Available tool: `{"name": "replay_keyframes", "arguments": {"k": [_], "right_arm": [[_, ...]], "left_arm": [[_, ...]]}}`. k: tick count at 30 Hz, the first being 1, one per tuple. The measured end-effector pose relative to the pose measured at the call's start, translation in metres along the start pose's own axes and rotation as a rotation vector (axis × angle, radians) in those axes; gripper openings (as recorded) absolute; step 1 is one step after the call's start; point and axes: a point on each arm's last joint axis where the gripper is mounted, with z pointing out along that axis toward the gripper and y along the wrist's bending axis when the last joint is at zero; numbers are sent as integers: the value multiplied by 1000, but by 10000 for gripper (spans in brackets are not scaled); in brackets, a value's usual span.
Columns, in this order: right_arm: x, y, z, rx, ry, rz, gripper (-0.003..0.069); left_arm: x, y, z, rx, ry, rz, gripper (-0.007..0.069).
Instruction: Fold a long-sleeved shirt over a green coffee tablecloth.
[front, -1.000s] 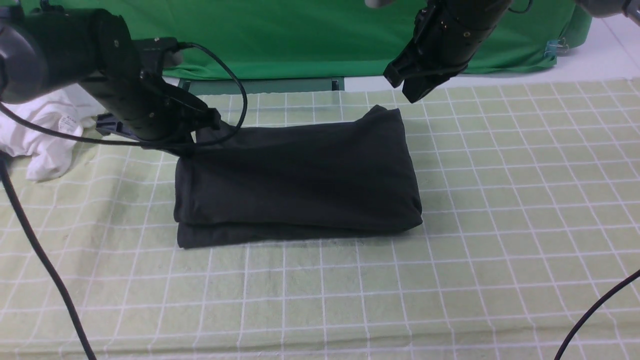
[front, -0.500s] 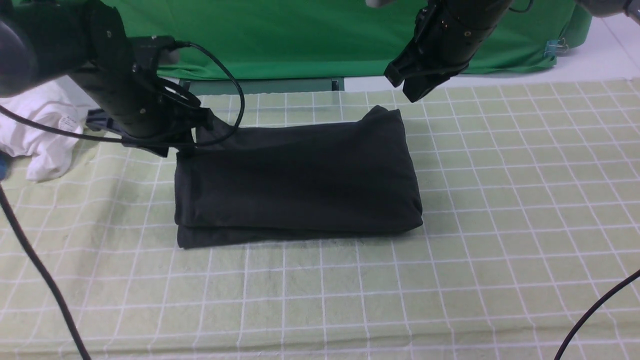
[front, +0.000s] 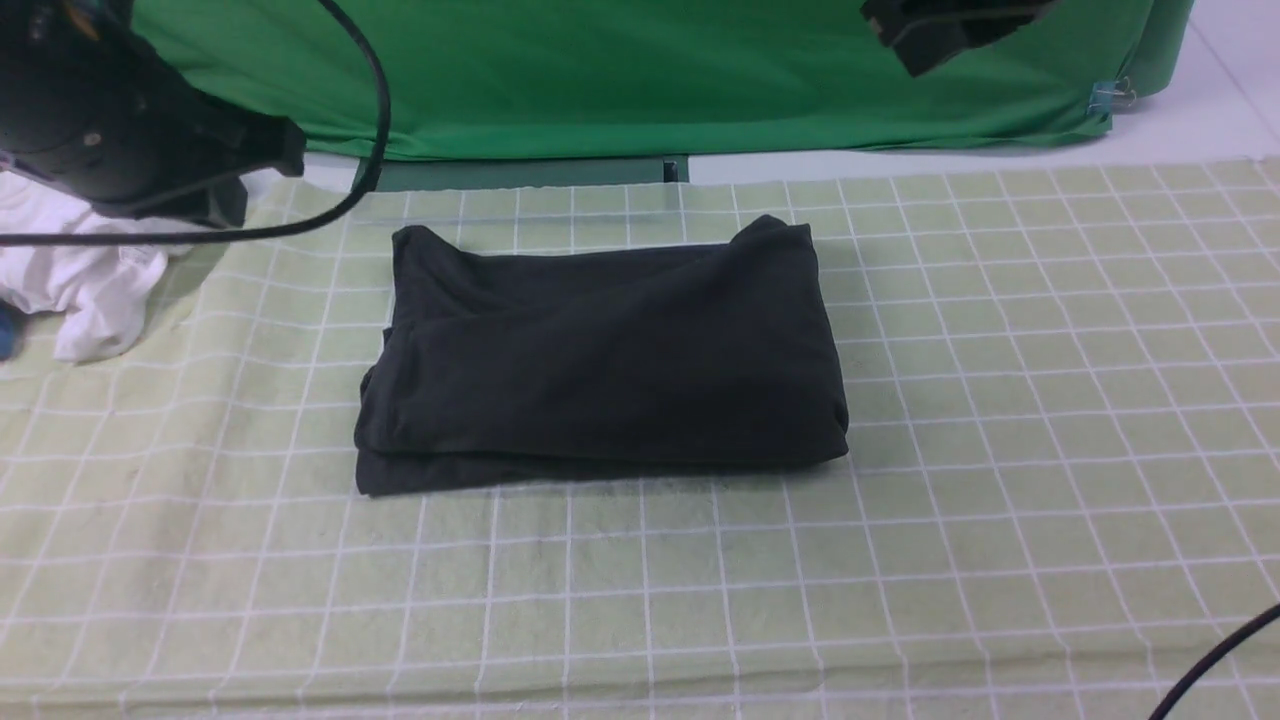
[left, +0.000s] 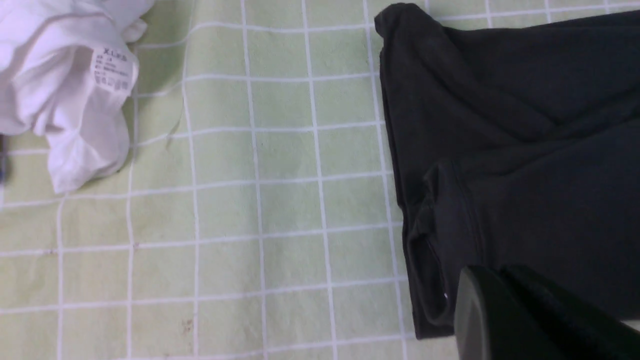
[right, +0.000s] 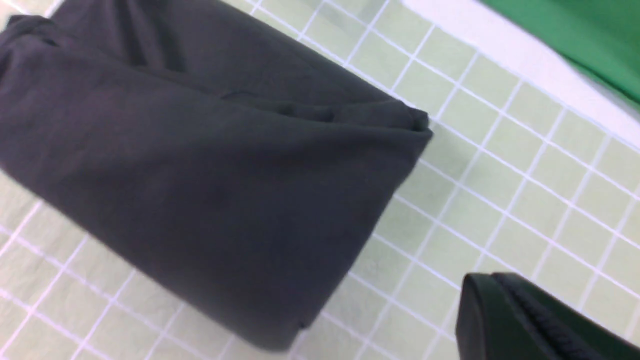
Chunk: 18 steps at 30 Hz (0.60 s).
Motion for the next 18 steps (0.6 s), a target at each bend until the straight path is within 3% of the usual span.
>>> {"name": "replay_keyframes", "arguments": {"k": [10,18], "right_arm": [[43,8,-40,16,20,-1,0],[93,20,-87,46,-126,32,0]], "left_arm": [[73,1,-45,35,-83,-26,11],[137,3,-75,51,-178,-32,11]]}}
